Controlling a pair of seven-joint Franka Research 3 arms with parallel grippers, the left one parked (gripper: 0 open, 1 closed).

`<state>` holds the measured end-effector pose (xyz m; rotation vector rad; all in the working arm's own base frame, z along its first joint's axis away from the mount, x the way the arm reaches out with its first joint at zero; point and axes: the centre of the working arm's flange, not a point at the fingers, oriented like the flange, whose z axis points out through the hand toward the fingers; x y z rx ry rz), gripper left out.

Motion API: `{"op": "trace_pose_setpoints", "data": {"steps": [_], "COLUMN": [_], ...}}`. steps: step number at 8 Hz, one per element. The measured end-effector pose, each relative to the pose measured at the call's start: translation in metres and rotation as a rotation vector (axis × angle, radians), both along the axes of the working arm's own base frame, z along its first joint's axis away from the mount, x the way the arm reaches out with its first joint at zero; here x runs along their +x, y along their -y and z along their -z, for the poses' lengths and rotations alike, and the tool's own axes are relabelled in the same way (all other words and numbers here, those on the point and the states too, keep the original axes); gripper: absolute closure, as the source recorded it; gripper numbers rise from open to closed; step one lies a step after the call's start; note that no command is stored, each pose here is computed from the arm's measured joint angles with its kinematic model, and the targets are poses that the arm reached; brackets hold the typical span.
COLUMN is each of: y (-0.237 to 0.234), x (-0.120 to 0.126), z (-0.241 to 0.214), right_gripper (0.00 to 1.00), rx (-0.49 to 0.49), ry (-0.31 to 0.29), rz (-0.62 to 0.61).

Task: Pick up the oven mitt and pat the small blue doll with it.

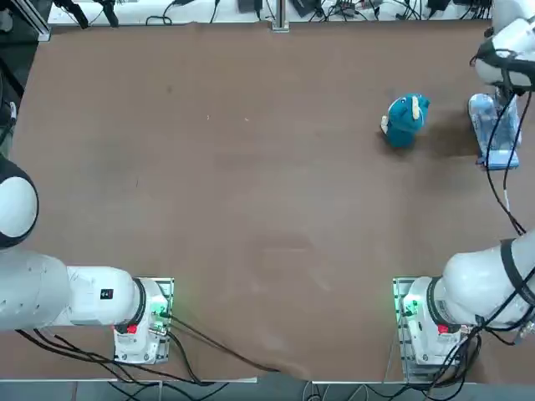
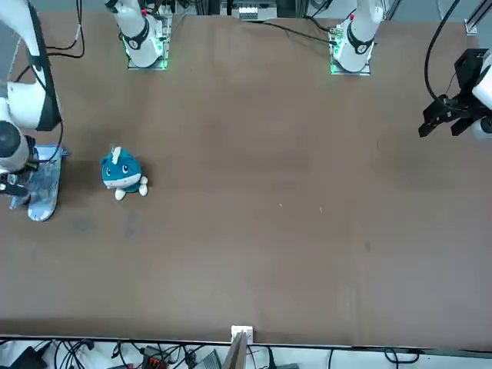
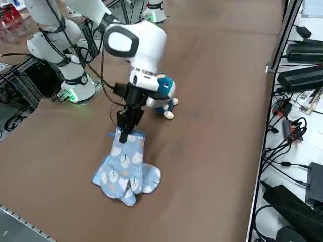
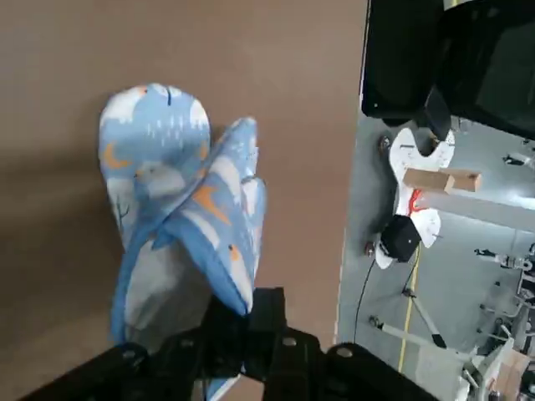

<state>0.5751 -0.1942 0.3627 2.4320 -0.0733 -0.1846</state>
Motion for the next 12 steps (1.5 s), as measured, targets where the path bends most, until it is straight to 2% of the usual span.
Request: {"op": "trace_pose_setpoints", "data": {"steps": [2,6,10,12], "y": [-0.040,-0.123,-0.163,-0.178], "x": [0.005,0.004,0.005,0.012], "z": [-0.043,-0.110,-0.101,-0.103], "right_gripper": [0.97,0.97,0.97,0.97], "rx": [0.012,0.224,0.365,0.423], "ry": [-0.036,-0.067,-0.100,-0.078], "rz": [0.035,0.139,0.151,0.173]}}
